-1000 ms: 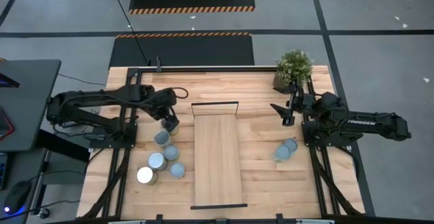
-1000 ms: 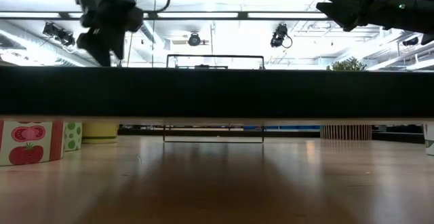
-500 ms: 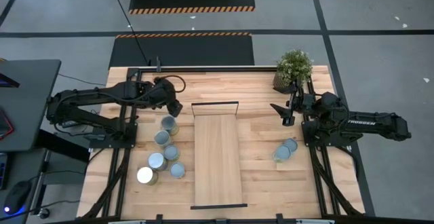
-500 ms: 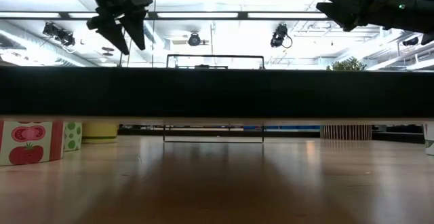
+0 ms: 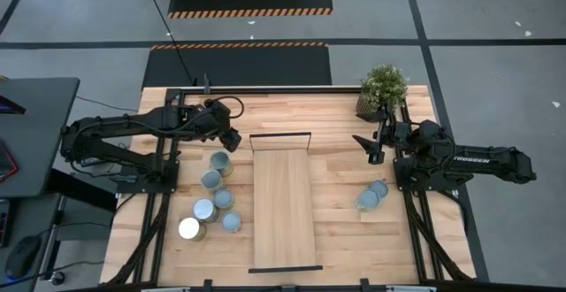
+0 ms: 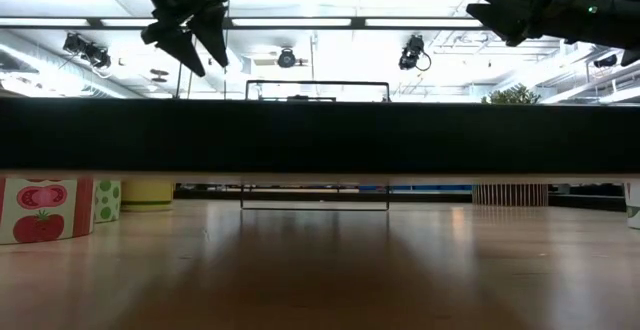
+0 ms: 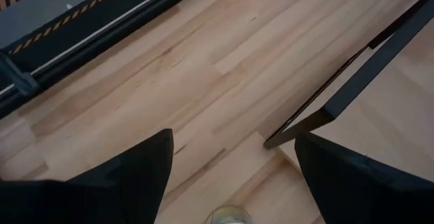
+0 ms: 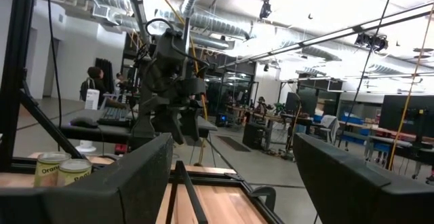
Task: Pick and place cans onto a shelf
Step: Put the large canned carrots on the shelf
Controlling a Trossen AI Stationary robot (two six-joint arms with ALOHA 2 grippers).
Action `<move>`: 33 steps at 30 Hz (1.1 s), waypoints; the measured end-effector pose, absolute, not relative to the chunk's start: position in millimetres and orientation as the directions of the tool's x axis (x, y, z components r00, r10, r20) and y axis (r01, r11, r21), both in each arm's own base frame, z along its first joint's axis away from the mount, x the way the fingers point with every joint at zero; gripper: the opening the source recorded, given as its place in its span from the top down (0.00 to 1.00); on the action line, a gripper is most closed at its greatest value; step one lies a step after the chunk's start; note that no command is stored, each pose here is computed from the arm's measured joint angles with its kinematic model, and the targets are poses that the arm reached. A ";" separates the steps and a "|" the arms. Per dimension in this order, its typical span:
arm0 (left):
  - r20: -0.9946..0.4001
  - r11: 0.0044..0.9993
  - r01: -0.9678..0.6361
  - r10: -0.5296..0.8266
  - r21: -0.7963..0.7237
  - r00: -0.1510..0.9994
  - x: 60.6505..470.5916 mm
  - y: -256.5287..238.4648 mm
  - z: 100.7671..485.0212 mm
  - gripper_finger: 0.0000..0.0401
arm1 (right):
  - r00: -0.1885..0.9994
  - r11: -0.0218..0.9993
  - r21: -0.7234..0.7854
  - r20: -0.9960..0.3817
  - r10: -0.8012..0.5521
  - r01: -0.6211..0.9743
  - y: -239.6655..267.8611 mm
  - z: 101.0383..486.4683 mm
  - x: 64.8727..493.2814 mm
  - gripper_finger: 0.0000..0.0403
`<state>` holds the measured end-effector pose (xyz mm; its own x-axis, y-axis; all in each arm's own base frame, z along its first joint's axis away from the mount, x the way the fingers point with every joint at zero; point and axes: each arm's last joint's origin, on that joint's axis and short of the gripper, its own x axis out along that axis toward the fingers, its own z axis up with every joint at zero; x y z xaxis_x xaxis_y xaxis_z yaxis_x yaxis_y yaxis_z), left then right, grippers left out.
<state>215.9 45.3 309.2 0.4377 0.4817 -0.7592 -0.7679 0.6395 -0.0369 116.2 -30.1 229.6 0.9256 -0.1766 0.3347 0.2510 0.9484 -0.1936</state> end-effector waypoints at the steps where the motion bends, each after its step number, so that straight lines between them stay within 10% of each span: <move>1: -0.760 0.640 -0.768 0.482 -0.036 0.437 215.8 45.3 309.1 0.22 | 0.926 0.948 -0.194 0.335 -0.177 0.251 -30.1 229.6 116.2 0.22; 33: -0.759 0.679 -0.734 0.467 -0.021 0.454 217.2 42.5 309.2 0.04 | 0.926 0.948 -0.194 0.334 -0.177 0.251 -30.1 229.5 116.2 0.22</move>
